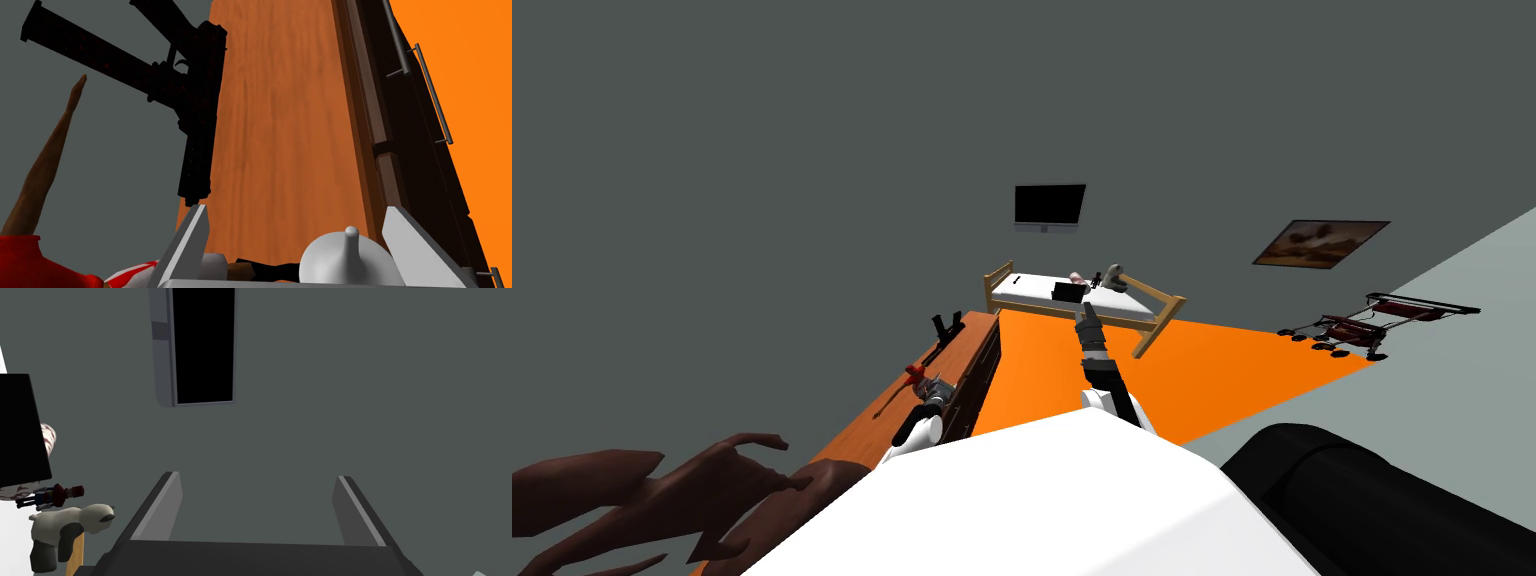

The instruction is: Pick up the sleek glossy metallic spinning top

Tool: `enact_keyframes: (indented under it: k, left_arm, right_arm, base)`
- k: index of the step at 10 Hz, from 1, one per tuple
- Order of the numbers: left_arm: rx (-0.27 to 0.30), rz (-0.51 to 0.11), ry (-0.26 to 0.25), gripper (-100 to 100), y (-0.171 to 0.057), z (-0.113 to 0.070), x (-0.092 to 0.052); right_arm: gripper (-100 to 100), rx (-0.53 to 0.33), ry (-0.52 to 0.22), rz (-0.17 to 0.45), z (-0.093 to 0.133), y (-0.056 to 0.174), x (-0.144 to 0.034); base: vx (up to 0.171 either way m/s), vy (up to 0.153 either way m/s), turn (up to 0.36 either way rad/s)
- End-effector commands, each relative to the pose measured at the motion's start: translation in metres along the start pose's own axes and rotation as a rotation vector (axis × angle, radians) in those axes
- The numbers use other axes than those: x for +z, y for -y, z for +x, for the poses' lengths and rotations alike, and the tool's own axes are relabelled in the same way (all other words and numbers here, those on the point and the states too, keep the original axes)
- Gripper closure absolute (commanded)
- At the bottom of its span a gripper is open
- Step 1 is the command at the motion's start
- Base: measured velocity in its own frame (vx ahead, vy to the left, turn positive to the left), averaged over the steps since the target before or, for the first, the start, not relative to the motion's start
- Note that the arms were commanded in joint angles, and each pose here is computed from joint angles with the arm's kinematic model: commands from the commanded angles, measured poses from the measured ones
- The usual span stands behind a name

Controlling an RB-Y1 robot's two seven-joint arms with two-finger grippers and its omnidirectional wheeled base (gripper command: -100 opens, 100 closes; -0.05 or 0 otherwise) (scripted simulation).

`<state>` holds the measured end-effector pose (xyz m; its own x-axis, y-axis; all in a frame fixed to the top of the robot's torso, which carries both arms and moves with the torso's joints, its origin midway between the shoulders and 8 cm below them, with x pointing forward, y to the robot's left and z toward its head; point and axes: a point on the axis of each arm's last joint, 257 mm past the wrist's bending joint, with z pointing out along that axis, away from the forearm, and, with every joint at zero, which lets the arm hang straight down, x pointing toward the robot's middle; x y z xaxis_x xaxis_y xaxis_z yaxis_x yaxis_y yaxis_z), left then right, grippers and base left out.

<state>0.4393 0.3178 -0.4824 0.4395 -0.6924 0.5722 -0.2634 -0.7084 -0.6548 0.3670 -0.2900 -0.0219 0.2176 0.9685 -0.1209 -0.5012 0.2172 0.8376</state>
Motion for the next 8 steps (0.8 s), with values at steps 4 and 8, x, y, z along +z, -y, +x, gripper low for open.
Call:
enact_keyframes:
  k: [4, 8]
  left_arm:
    - [-0.076, -0.072, 0.057, -100, -0.033, -0.019, 0.003]
    - [-0.100, -0.096, 0.077, 0, -0.045, -0.027, 0.003]
  right_arm:
    - [0, 0.000, 0.000, 0.000, 0.000, 0.000, 0.000]
    - [0, 0.000, 0.000, 0.000, 0.000, 0.000, 0.000]
  base:
    - [0.010, 0.022, 0.005]
    - [0.007, 0.019, 0.003]
